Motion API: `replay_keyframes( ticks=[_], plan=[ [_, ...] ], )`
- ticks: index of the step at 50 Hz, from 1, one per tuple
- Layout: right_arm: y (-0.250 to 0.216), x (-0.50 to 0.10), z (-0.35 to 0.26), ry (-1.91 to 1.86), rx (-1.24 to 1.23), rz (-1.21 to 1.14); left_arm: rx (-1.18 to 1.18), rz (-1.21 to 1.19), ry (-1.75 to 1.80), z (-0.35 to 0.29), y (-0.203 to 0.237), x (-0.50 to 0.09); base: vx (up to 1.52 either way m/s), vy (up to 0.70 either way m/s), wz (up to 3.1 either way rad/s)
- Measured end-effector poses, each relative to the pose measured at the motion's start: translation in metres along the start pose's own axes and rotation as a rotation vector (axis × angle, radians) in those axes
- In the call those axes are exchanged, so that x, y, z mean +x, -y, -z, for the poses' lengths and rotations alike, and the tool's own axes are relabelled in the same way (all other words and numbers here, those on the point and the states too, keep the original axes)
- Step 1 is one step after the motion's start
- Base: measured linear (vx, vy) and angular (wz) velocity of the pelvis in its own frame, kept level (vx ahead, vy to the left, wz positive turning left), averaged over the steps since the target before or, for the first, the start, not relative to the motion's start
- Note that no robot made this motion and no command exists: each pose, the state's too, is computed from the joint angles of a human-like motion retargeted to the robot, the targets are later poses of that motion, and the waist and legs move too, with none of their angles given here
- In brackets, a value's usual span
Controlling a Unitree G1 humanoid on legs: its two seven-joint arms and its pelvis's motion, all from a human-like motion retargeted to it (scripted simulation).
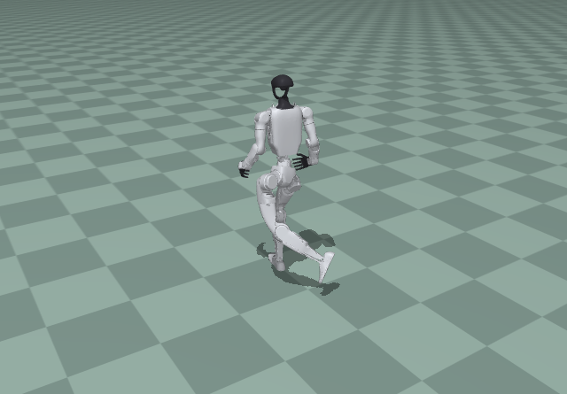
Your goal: Walk run
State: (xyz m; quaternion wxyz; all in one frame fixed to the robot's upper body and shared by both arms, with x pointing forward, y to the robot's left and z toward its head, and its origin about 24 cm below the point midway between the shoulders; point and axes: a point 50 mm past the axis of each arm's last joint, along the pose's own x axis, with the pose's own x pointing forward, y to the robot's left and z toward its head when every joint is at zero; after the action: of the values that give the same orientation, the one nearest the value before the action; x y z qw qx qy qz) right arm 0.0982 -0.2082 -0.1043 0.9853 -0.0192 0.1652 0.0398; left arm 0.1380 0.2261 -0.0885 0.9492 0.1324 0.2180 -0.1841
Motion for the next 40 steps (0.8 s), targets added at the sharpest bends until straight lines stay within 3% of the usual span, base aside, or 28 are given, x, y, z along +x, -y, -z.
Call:
replay_keyframes(
  ticks=[3, 5, 12, 17, 20, 23, 27, 29, 35, 40],
  plan=[
    [-0.059, 0.028, 0.015, -0.177, 0.237, -0.163, -0.149, 0.042, -0.307, 0.057, 0.049, -0.016, 2.68, -0.5, -0.1],
    [-0.092, 0.054, -0.013, -0.08, 0.385, -0.357, -0.221, 0.017, -0.324, 0.065, 0.05, -0.027, 2.21, -0.47, -0.46],
    [-0.137, 0.092, -0.114, 0.266, 0.233, -0.65, -0.197, -0.207, -0.275, 0.073, 0.022, -0.069, 2.12, -0.42, -1.21],
    [-0.118, 0.087, -0.071, 0.072, 0.272, -0.577, -0.158, -0.197, -0.249, 0.06, 0.006, -0.038, 2.2, -0.27, 0.45],
    [-0.114, 0.04, 0.004, -0.248, 0.333, -0.445, -0.2, -0.114, -0.35, 0.07, 0.014, -0.033, 2.79, -0.24, 0.01],
    [-0.08, 0.016, 0.02, -0.245, 0.335, -0.338, -0.163, -0.008, -0.316, 0.054, 0.017, -0.012, 1.89, -0.11, 0.52],
    [-0.016, -0.019, 0.025, -0.243, -0.188, -0.105, -0.022, 0.048, -0.106, 0.014, 0.008, 0.007, 1.85, -0.36, 1.28],
    [0.001, -0.032, 0.024, -0.231, -0.29, 0.03, 0.03, 0.083, -0.009, -0.007, 0.005, 0.016, 1.55, -0.4, 0.63],
    [0.012, -0.034, 0.009, -0.15, -0.209, -0.044, 0.258, -0.032, 0.189, -0.059, -0.029, 0.01, 1.9, -0.6, 0.11],
    [-0.015, -0.015, 0.027, -0.294, -0.048, -0.146, 0.102, 0.123, -0.115, 0.01, 0.028, 0.015, 1.64, -0.52, 0.11]
  ],
)
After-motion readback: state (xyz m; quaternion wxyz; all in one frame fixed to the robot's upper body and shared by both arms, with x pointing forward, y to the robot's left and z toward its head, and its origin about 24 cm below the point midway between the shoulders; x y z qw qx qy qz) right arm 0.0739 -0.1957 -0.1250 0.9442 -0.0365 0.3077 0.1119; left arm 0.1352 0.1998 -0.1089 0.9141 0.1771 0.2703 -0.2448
